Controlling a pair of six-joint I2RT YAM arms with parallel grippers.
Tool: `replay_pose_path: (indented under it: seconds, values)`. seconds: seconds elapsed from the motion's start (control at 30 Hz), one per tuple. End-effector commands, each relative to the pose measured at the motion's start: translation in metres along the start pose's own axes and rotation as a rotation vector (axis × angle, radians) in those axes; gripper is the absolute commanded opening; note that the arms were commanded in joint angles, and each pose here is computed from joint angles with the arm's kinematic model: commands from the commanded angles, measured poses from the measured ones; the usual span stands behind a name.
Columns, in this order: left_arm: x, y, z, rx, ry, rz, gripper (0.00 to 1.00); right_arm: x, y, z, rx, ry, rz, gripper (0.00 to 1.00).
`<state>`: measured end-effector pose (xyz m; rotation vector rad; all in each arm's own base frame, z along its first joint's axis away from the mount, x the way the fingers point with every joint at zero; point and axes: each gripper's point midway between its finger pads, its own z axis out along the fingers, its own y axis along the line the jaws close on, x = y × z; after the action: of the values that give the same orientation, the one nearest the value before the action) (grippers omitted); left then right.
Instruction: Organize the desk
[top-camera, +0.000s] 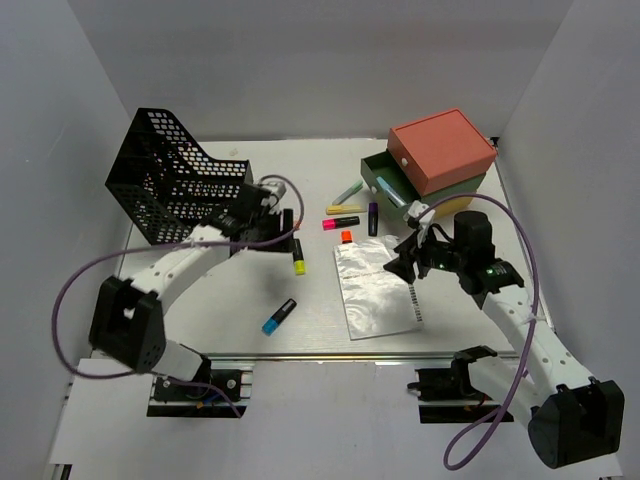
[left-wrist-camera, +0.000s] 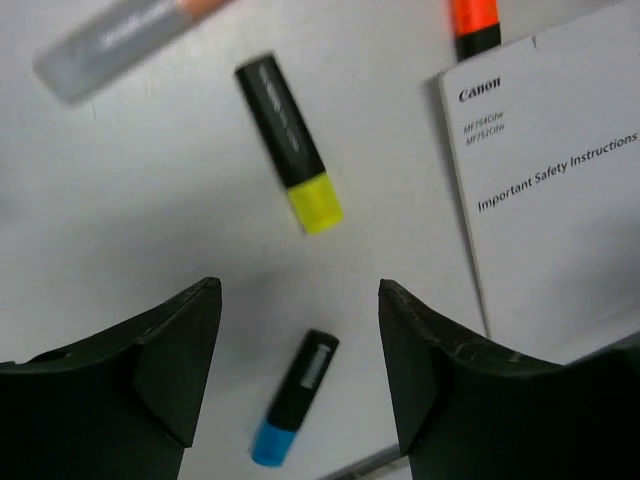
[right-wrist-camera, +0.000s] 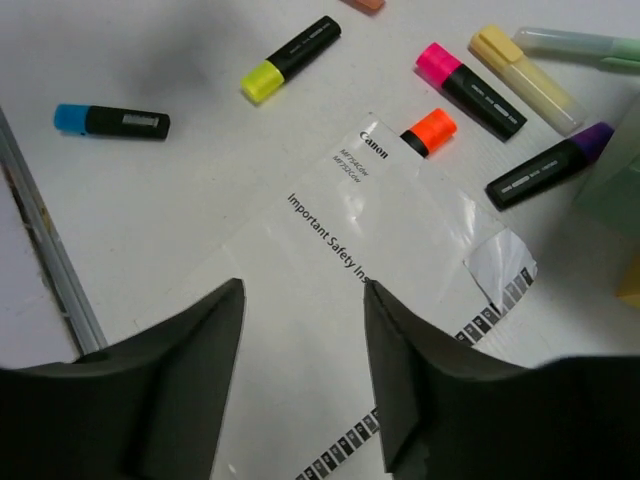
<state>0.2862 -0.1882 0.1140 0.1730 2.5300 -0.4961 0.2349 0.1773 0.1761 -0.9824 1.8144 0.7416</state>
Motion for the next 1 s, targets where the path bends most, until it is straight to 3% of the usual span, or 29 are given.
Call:
replay_pose_path:
  seconds: [0.0,0.07,0.1,0.17,0.2,0.33,0.57,0.67,0.97]
  values:
    - [-0.043,-0.004,0.028,-0.009,-0.028,0.240,0.73,-0.018,0.006,-0.005,-0.052,-0.061,-0.087,0.62]
    - [-0.058,-0.015,0.039,0.043,-0.004,0.348,0.71,-0.017,0.006,-0.009,-0.059,-0.059,-0.112,0.66]
    - [-0.045,-0.008,0.055,0.055,0.084,0.432,0.71,-0.017,0.008,-0.010,-0.066,-0.061,-0.122,0.66]
    - [-0.062,-0.017,0.061,0.083,0.098,0.485,0.72,-0.019,0.010,-0.013,-0.068,-0.071,-0.149,0.68]
    - [-0.052,-0.005,0.075,0.072,0.178,0.517,0.72,-0.021,0.010,-0.014,-0.065,-0.076,-0.159,0.68]
    - [-0.067,0.009,0.093,0.017,0.242,0.638,0.71,-0.023,0.010,-0.019,-0.048,-0.088,-0.186,0.68]
    - [-0.094,0.029,0.099,-0.093,0.153,0.814,0.73,-0.020,0.011,-0.018,-0.054,-0.086,-0.189,0.69]
    - [-0.093,0.042,0.099,-0.154,0.157,0.857,0.73,-0.020,0.010,-0.019,-0.049,-0.088,-0.189,0.69]
    - [-0.080,0.053,0.118,-0.133,0.194,0.909,0.73,-0.016,0.006,-0.019,-0.039,-0.084,-0.181,0.69]
